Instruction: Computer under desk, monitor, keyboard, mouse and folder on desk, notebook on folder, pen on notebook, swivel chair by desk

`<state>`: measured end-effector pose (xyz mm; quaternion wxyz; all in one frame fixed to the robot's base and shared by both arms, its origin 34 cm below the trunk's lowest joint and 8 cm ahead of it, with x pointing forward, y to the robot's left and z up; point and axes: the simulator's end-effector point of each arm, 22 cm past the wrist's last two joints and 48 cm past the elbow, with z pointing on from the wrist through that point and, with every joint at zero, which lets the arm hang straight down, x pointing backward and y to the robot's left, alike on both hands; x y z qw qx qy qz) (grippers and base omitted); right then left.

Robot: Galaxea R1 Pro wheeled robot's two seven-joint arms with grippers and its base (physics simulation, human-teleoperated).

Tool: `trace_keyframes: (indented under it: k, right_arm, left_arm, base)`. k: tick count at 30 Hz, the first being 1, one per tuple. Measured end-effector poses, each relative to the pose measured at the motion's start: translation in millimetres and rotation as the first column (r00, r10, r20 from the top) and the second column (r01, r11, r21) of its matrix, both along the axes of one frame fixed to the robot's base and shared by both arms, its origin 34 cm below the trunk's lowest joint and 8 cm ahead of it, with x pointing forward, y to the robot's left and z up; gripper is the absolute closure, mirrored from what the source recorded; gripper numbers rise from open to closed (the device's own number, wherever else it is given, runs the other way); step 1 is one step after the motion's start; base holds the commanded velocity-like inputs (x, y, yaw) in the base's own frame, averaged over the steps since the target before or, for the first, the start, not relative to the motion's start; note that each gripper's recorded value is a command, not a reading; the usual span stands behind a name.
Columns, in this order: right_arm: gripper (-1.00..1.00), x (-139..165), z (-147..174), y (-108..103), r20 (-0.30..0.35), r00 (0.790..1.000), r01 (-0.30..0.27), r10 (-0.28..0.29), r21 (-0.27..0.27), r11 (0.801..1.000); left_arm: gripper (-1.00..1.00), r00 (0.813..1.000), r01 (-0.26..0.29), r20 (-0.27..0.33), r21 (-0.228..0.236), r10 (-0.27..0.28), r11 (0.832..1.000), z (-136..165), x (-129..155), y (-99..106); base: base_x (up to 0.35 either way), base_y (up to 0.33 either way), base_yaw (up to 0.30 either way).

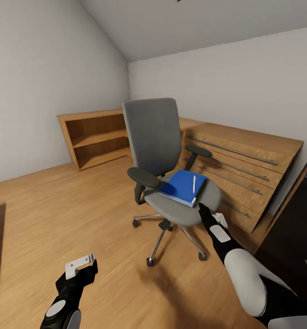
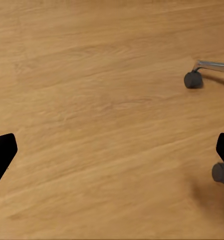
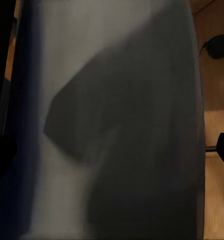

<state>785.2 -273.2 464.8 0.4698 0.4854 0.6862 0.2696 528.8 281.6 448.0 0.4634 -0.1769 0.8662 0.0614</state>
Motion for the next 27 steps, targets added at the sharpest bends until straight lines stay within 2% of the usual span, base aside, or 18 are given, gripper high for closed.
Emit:
trace_keyframes:
  k: [6, 10, 19, 27]
  right_arm:
    - [-1.0, 0.0, -0.3, 0.4, 0.0, 1.0, -0.001, 0.001, 0.001, 1.0]
    - [-1.0, 0.1, -0.6, 1.4, 0.0, 1.0, -0.002, 0.002, 0.001, 1.0]
    - [-1.0, -2.6, -6.9, 3.5, -0.014, 1.0, -0.005, 0.005, 0.005, 1.0]
    - [-1.0, -2.6, -6.5, 2.9, -0.014, 1.0, -0.004, 0.004, 0.005, 1.0]
  left_arm:
    - [-1.0, 1.0, 0.0, -0.001, 0.0, 0.0, 1.0, -0.5, -0.2, -0.1]
    - [-1.0, 1.0, 0.002, -0.003, 0.0, -0.002, 1.0, -1.0, -0.2, -0.6]
    - [-1.0, 1.0, 0.003, -0.007, 0.001, -0.003, 1.0, -2.3, -0.4, -0.8]
    - [-1.0, 1.0, 0.003, -0.006, 0.001, -0.003, 1.0, -2.1, -0.4, -0.8]
  base:
    - [0.242, 0.053, 0.0]
    - [0.064, 0.004, 0.0]
    - [-0.236, 0.0, 0.0]
    - [-0.048, 0.0, 0.0]
